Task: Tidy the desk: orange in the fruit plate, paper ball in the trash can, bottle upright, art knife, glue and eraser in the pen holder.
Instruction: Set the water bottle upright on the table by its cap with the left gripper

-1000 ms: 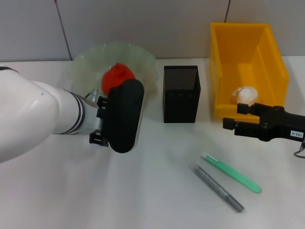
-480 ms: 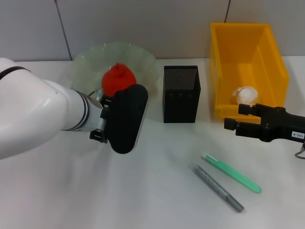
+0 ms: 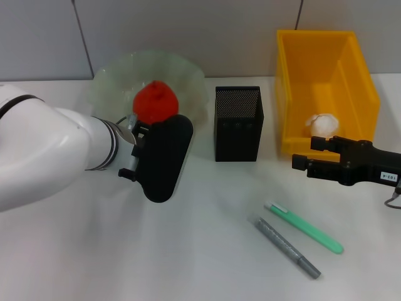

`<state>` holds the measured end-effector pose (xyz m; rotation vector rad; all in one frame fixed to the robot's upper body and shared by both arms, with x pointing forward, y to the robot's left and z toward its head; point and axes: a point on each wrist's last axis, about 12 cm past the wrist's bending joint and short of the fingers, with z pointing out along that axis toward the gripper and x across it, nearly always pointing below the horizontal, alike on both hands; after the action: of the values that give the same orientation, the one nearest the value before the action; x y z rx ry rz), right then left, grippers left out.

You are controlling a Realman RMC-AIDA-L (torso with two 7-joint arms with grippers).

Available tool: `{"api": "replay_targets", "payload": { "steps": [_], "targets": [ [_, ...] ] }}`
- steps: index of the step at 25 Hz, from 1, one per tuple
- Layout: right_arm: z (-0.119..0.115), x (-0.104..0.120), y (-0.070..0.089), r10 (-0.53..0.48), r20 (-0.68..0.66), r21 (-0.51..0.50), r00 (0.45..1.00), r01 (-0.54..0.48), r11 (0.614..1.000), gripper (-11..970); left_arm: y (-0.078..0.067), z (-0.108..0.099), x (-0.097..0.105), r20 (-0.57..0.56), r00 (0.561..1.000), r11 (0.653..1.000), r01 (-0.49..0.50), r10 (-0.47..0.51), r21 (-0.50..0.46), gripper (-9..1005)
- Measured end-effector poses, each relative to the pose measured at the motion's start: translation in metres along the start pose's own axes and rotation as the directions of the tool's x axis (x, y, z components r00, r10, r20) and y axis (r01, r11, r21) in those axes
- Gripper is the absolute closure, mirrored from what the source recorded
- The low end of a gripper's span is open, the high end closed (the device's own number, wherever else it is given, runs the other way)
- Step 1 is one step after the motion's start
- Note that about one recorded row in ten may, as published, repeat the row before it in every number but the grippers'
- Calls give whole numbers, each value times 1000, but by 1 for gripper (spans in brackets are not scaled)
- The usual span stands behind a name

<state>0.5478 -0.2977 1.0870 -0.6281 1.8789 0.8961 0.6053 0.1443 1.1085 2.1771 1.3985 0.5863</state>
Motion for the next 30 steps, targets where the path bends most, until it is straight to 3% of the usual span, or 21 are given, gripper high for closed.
{"api": "replay_targets", "payload": {
  "steps": [2, 4, 21, 30],
  "targets": [
    [0, 0, 0, 3, 0, 0, 1000, -3, 1000, 121, -1, 1, 1, -1, 1000, 1000, -7, 7, -5, 259],
    [-1, 1, 0, 5, 0, 1, 1000, -5, 1000, 121, -3, 3, 3, -5, 1000, 1000, -7, 7, 2, 353],
    [0, 1, 0, 9, 0, 4, 1000, -9, 1000, 121, -3, 6, 4, -1, 1000, 1000, -2, 2, -26, 361],
    [1, 2, -1, 13, -3, 10, 1000, -13, 1000, 121, -6, 8, 4, 0, 1000, 1000, -8, 8, -27, 425]
  ]
}}
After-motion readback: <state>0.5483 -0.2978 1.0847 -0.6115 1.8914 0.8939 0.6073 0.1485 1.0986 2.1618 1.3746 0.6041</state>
